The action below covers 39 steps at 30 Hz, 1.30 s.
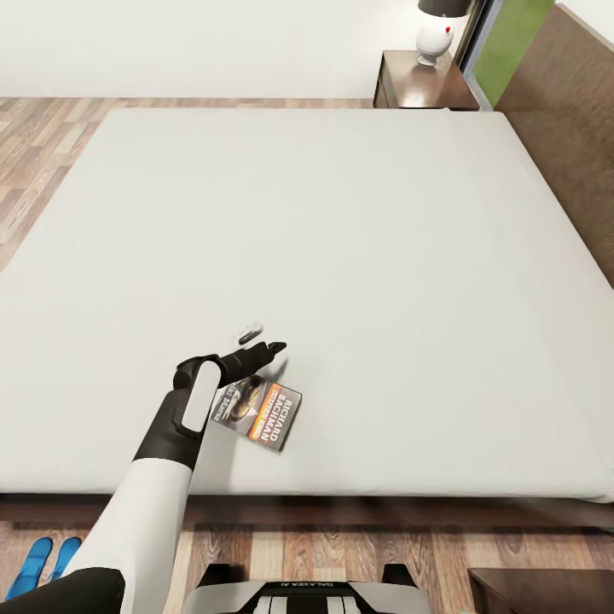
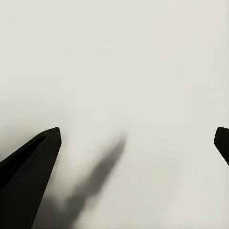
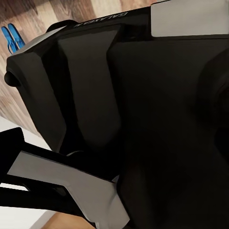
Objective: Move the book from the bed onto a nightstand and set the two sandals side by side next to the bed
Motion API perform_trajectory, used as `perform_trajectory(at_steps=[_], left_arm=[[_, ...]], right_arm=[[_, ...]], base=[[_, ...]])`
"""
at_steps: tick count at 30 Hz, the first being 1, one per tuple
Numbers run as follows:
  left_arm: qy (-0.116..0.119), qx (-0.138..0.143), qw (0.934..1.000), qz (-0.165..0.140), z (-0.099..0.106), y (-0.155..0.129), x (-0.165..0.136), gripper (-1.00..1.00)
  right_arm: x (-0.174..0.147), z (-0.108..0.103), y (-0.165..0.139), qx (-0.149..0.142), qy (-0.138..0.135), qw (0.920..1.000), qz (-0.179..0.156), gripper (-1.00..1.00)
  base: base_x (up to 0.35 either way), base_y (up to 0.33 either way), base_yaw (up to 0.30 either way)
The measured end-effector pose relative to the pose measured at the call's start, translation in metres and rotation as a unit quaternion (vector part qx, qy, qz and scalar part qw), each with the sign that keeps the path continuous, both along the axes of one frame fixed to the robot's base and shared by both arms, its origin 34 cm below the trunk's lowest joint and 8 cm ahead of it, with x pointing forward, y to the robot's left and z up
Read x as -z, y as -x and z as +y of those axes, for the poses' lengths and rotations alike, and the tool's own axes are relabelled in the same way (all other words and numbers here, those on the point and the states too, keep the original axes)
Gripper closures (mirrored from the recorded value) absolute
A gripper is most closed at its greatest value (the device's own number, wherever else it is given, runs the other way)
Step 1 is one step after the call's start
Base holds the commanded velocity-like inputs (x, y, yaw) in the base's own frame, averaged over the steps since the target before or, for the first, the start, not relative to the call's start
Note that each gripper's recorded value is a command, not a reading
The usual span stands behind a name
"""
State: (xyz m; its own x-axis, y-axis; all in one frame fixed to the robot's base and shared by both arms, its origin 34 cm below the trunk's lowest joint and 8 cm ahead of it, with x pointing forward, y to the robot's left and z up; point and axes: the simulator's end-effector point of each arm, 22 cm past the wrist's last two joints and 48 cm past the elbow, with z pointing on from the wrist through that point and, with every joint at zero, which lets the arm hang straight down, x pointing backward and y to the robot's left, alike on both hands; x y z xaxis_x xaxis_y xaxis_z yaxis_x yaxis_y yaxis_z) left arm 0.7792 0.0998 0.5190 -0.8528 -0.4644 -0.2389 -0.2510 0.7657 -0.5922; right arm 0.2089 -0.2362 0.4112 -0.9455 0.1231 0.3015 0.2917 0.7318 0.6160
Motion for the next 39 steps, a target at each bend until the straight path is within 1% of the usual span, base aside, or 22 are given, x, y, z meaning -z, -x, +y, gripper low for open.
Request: perform_trajectory(at_steps=[6,10,11,14,39], left_arm=[[0.0,0.0,1.0,0.0,0.0,-0.0001,0.0,-1.0],[0.0,0.0,1.0,0.0,-0.0001,0.0,0.0003,-1.0],[0.004,-0.001,1.0,0.0,-0.001,-0.0006,-0.0009,-1.0],[0.0,0.0,1.0,0.0,-0.0001,0.0,0.0,-1.0],[-0.001,0.0,1.0,0.0,0.0003,0.0003,0.0006,-1.0]], right_arm=[[0.0,0.0,-0.0001,0.0,0.0,1.0,0.0,-1.0],[0.0001,0.0,-0.0001,0.0,0.0,1.0,0.0,-1.0],[0.0001,0.0,-0.0001,0.0,0.0,1.0,0.0,-1.0],[0.0,0.0,-0.0001,0.0,0.0,1.0,0.0,-1.0],[-0.0002,0.0002,-0.0002,0.0,-0.001,1.0,0.0,-1.0]], base=[[-0.016,0.0,0.0],[-0.155,0.0,0.0],[-0.085,0.0,0.0],[-0.037,0.0,0.0],[-0.023,0.0,0.0]])
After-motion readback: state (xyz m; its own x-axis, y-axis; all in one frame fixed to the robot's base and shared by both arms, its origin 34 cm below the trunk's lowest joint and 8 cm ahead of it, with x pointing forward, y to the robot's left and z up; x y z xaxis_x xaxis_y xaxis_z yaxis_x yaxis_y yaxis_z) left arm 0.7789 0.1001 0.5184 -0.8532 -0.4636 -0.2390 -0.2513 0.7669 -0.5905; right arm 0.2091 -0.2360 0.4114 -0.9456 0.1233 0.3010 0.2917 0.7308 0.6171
